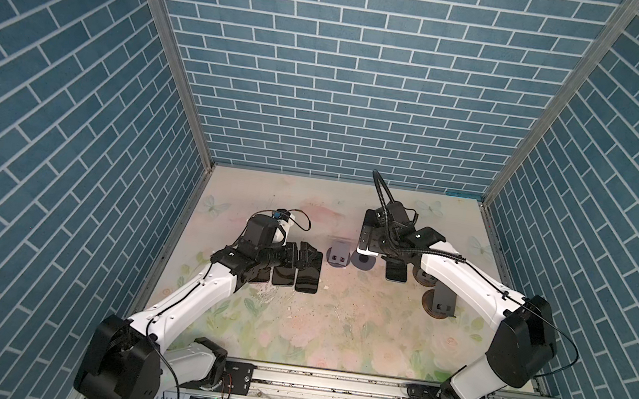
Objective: Remove the phone from the phone stand
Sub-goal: 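Close the right gripper on the tall black phone's top edge, then lift the tall black phone up off its dark round stand with the right gripper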
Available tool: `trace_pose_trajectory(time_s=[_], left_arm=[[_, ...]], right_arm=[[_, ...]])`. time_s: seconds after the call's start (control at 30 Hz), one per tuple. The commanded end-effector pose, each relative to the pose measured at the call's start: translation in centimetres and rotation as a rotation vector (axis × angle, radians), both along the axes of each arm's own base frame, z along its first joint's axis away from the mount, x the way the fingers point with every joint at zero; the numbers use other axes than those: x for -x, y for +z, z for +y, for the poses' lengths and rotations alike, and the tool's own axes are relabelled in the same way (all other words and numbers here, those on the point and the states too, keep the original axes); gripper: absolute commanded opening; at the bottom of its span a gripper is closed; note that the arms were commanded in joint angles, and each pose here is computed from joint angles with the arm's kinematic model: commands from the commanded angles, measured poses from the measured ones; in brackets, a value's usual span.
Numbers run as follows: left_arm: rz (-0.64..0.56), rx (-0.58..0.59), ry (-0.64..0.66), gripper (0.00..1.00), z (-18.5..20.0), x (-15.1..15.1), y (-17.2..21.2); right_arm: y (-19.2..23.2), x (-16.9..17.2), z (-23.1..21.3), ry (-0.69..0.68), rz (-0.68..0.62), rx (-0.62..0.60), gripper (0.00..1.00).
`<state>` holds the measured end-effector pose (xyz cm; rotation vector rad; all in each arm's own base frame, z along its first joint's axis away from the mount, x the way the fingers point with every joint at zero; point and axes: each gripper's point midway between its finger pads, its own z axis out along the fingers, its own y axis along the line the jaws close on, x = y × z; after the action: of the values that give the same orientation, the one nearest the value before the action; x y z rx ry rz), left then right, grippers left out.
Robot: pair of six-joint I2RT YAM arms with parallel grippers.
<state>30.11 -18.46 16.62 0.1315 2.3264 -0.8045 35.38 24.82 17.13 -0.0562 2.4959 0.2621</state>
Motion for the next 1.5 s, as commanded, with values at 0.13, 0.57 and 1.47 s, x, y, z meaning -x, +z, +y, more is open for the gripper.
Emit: trace_pose_trajectory(time_s=[0.13, 0.57, 1.47], left_arm=[[-0.011, -0.059, -0.007, 1.0, 0.5, 0.1, -0.4], [-0.006, -0.112, 0.004, 1.0, 1.1, -0.2, -1.3], [-0.001, -0.161, 0.012, 1.0, 1.9, 0.2, -2.6]], right_arm=[[0.6, -2.3, 1.3, -0.024, -0.031, 0.016, 0.99], [-1.0, -4.8, 1.9, -0.072, -0.052, 0.068, 0.99], [-4.3, -5.8, 1.5, -0.171, 0.003, 0.128, 0.81]])
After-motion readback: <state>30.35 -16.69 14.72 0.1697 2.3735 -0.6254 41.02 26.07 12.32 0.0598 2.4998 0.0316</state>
